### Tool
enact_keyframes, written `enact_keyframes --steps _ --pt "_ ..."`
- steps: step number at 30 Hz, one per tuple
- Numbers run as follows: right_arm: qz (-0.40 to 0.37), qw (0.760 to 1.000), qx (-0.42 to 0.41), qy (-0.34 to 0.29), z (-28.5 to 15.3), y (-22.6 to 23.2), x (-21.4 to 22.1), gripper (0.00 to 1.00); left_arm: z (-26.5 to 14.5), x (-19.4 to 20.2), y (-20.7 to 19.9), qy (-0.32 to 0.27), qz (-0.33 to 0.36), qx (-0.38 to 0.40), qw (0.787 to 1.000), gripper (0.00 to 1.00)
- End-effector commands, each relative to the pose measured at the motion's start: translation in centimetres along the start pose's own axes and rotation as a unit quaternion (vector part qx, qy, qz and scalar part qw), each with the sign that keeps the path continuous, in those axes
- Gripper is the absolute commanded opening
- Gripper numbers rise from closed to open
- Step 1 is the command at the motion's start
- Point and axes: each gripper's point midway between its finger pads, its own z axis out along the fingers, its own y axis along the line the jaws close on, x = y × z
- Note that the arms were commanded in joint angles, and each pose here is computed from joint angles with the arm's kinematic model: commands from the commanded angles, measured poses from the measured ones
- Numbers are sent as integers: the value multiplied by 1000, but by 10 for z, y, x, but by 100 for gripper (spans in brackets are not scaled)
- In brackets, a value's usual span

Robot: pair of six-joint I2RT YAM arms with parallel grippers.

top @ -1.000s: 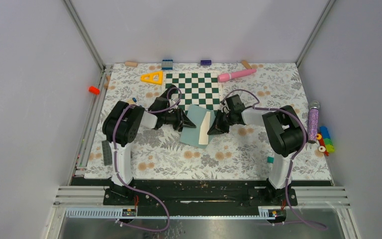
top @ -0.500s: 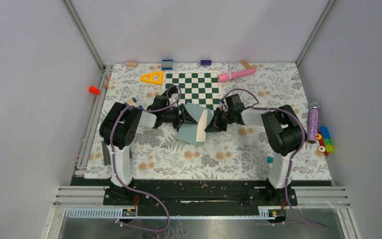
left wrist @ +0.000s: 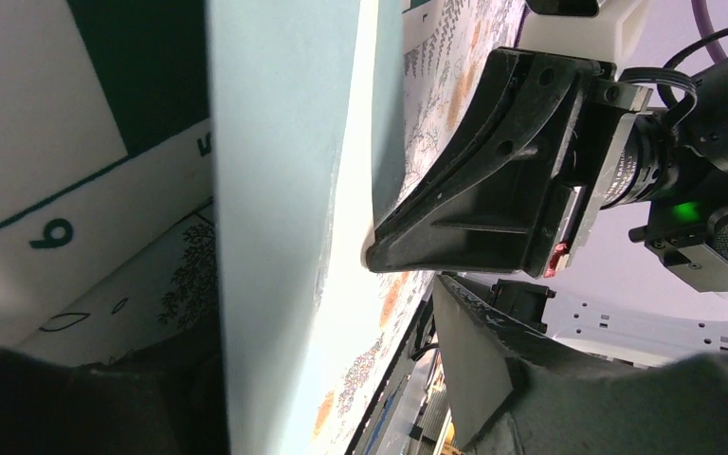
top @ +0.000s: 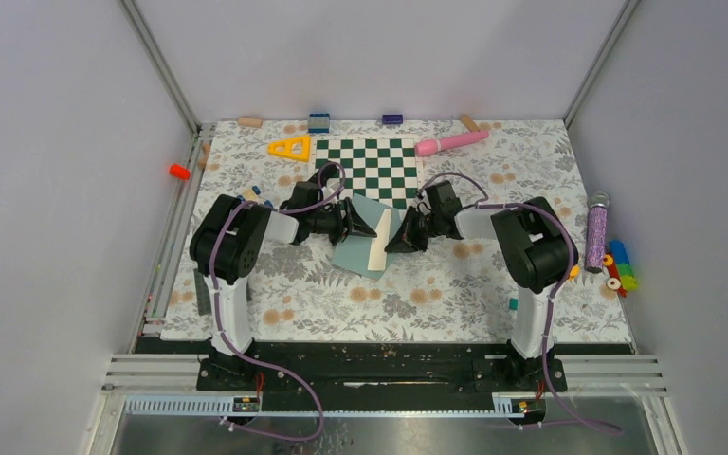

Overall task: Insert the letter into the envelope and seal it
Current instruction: Place the letter in the envelope.

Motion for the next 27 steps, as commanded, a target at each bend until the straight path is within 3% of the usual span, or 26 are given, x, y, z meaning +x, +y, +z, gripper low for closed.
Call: enact_keyframes --steps 1,27 --pt "-12 999 -30 0 4 23 -6 3 2 -3 7 -15 4 -20 1000 57" --pt "24 999 -49 -4 19 22 3 3 0 -4 5 -19 10 -20 1000 56"
